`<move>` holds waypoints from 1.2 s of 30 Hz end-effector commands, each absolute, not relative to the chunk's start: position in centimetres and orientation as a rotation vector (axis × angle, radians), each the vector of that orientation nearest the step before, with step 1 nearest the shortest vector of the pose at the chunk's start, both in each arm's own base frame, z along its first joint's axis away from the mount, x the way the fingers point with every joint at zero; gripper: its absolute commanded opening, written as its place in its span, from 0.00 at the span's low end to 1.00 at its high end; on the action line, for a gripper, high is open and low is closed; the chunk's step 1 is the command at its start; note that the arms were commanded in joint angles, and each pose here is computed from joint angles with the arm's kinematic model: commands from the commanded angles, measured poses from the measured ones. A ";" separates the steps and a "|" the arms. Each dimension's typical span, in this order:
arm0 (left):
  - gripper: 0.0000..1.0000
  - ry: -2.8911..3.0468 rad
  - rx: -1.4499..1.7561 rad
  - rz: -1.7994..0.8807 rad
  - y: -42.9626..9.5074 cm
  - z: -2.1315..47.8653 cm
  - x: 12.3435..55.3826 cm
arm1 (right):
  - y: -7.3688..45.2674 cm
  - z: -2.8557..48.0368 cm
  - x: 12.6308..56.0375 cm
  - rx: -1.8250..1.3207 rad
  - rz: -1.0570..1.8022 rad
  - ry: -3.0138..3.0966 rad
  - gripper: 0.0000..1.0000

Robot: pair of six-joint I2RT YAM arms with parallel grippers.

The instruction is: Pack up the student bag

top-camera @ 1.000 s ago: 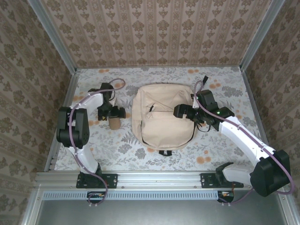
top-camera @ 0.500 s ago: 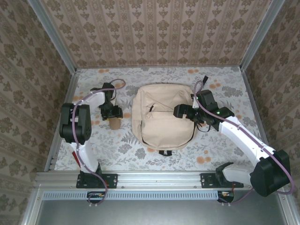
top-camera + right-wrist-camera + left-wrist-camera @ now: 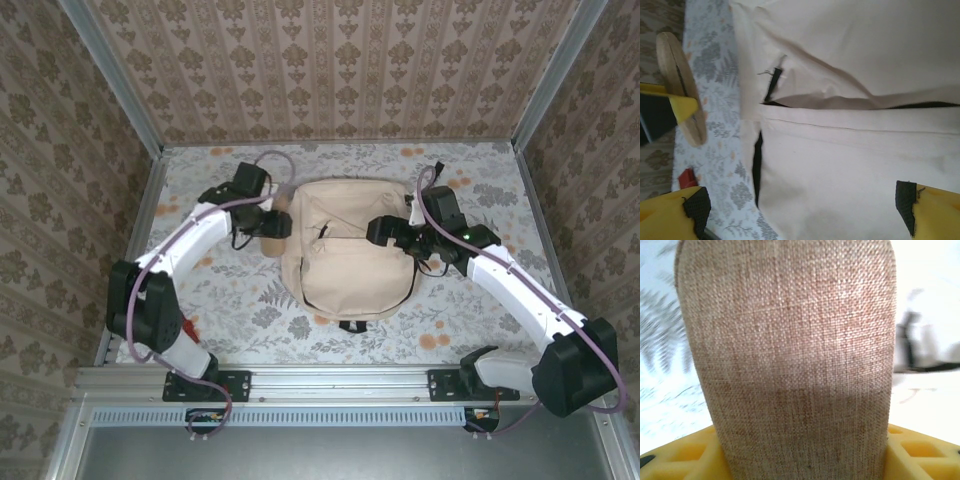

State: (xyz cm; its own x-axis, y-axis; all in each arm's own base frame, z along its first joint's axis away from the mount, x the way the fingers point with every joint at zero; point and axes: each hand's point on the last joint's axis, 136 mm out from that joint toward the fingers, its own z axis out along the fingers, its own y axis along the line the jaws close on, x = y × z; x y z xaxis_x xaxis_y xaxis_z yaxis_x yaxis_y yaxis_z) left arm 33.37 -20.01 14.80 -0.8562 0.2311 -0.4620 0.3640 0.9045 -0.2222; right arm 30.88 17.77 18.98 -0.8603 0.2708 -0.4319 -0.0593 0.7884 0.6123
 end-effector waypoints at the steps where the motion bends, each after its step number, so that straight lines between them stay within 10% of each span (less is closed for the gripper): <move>1: 0.44 2.475 0.667 -0.508 -24.2 16.3 31.8 | 19.9 21.9 31.8 0.092 1.042 2.402 0.98; 36: 0.42 2.098 1.241 -0.803 -34.6 19.7 25.6 | 25.2 20.5 33.7 0.085 1.486 2.474 0.37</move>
State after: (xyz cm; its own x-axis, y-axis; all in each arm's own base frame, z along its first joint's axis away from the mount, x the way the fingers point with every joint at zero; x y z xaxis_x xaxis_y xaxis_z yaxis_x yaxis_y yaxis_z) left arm 25.51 -33.40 17.24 -0.4774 0.5792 -0.6608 0.8644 0.4447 -0.2347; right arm 33.79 24.78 20.07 -0.9601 0.1945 -0.2008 -0.0749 0.5130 0.8551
